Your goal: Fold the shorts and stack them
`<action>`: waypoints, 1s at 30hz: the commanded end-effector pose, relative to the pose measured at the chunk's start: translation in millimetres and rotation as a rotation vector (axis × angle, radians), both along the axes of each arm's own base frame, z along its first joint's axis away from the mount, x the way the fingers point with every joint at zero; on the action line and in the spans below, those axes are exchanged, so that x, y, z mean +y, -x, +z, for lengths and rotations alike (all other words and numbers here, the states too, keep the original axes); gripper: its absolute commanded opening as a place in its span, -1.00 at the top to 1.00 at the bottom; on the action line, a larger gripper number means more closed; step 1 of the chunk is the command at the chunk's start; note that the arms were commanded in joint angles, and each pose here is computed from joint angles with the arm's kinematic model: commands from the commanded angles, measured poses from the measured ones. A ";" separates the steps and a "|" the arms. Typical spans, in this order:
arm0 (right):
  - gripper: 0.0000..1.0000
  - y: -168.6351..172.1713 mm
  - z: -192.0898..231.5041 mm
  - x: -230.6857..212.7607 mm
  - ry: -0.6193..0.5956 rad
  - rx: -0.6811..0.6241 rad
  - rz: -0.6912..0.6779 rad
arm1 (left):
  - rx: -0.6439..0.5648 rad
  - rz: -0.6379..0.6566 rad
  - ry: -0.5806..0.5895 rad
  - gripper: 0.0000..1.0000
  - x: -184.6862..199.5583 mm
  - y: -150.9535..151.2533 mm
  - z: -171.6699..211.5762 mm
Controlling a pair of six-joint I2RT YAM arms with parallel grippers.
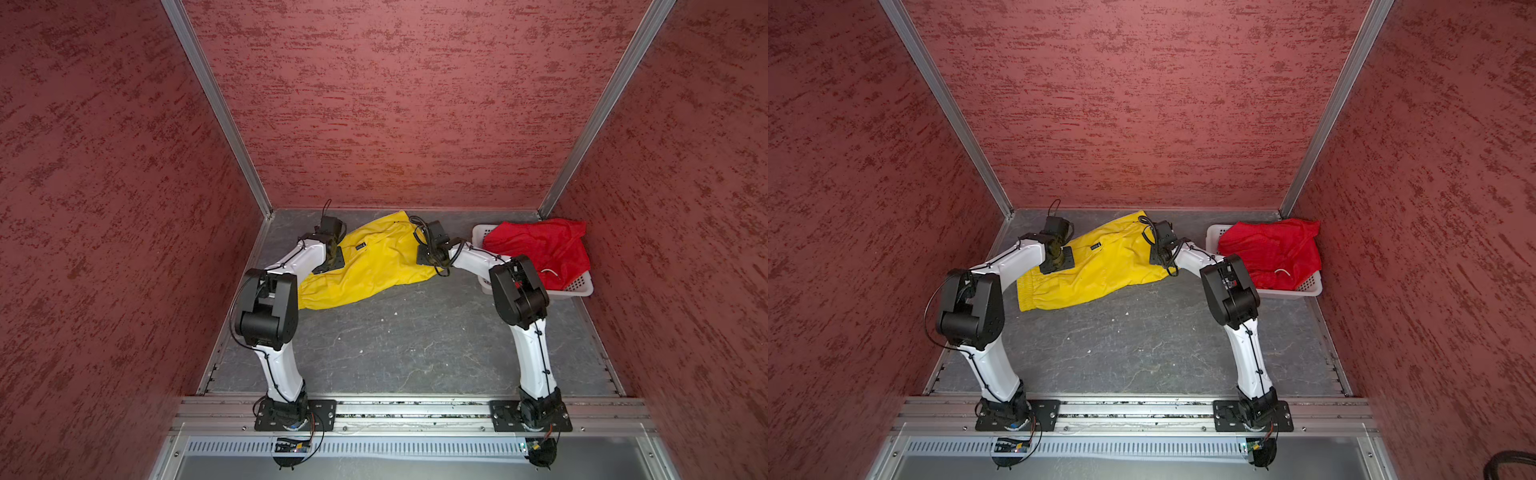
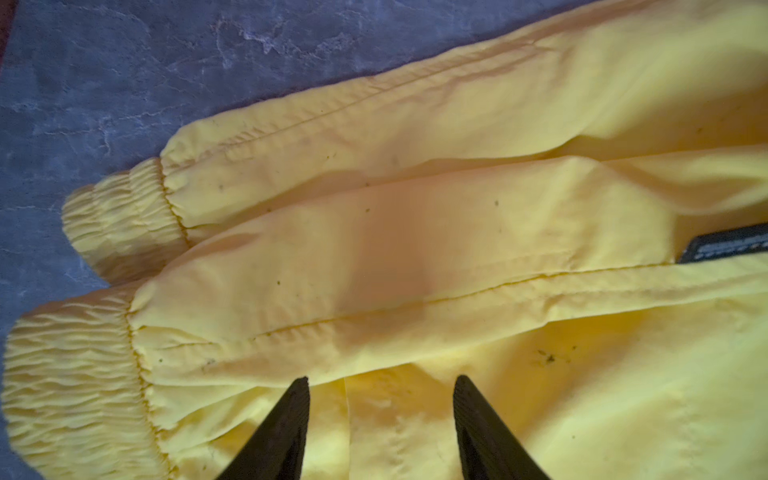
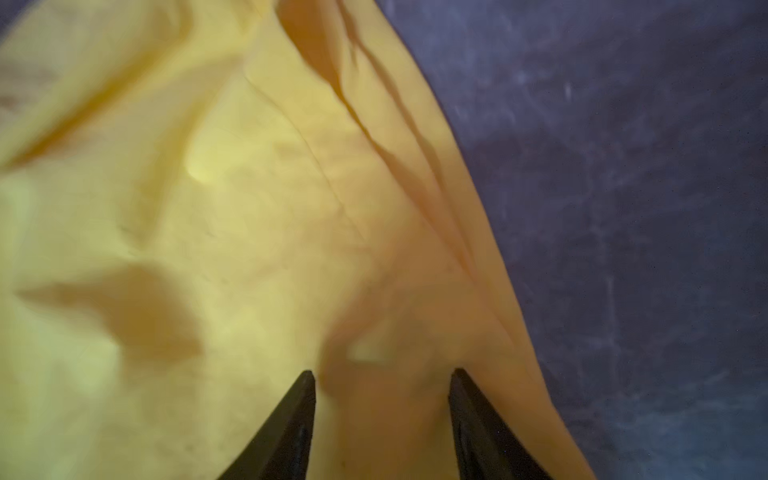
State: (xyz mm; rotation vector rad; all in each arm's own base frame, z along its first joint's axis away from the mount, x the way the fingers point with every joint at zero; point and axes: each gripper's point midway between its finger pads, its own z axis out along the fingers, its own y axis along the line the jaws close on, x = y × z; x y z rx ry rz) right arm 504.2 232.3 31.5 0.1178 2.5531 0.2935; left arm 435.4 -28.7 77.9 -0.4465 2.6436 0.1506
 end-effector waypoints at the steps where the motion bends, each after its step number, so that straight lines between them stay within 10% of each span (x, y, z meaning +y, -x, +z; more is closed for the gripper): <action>1: -0.08 -3.4 15.3 -5.8 -0.005 -0.045 -0.049 | -0.034 0.019 0.041 -0.13 1.5 -12.7 -5.4; 19: -0.05 131.1 -36.0 -93.2 0.163 0.134 -0.214 | -0.013 0.403 0.195 -0.13 98.5 30.8 -21.4; 30: -0.05 127.5 44.9 -53.0 0.174 -0.011 -0.137 | -0.125 0.231 0.226 -0.28 34.3 30.1 44.4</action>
